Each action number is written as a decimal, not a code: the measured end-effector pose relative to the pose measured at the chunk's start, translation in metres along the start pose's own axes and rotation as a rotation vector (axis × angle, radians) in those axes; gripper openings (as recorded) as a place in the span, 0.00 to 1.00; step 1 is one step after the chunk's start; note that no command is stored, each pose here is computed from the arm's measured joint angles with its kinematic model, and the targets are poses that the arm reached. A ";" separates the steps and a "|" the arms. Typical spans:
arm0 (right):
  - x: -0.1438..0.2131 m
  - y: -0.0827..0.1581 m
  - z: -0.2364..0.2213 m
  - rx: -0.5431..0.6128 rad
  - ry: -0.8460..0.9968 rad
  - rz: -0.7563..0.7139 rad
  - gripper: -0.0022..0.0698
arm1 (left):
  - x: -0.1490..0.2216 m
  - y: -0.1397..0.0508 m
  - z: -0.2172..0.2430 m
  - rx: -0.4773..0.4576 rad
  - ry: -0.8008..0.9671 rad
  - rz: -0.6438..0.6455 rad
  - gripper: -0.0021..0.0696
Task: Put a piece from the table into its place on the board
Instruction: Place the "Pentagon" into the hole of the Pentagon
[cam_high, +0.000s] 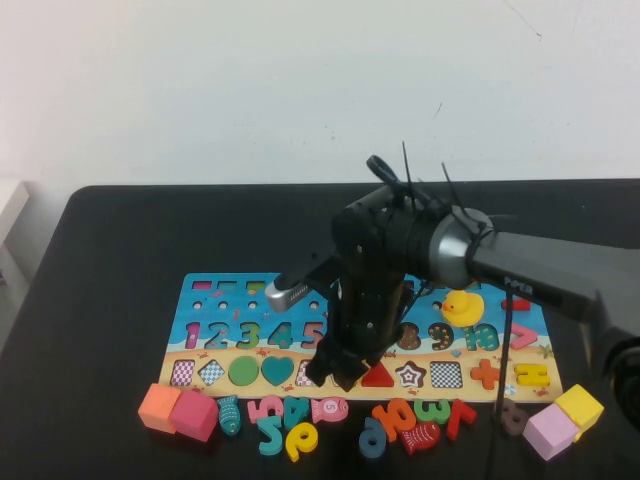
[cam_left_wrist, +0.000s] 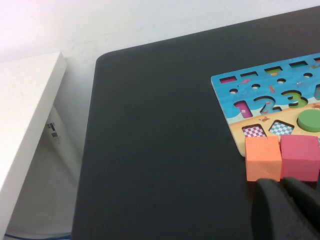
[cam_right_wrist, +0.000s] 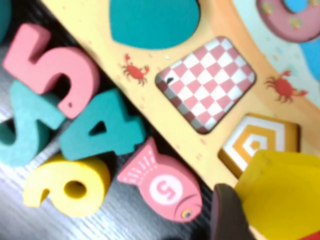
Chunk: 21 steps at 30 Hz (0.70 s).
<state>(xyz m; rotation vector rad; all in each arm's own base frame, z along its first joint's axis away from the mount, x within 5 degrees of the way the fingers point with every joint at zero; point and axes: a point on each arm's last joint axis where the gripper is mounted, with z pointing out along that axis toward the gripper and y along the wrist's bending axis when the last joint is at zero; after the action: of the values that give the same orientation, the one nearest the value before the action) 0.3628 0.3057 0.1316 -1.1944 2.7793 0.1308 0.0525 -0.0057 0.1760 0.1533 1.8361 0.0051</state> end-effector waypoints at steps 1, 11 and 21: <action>0.000 0.000 0.003 -0.001 0.005 0.004 0.56 | 0.000 0.000 0.000 0.000 0.000 0.000 0.03; -0.006 -0.001 0.015 0.000 -0.036 0.050 0.56 | 0.000 0.000 0.000 0.000 0.000 0.000 0.03; -0.006 -0.001 0.017 -0.007 -0.032 0.063 0.56 | 0.000 0.000 0.000 0.000 0.000 0.004 0.03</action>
<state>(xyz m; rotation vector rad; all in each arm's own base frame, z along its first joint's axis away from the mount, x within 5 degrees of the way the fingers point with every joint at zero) 0.3685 0.3116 0.1158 -1.0961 2.7918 0.1638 0.0525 -0.0057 0.1760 0.1566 1.8358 0.0076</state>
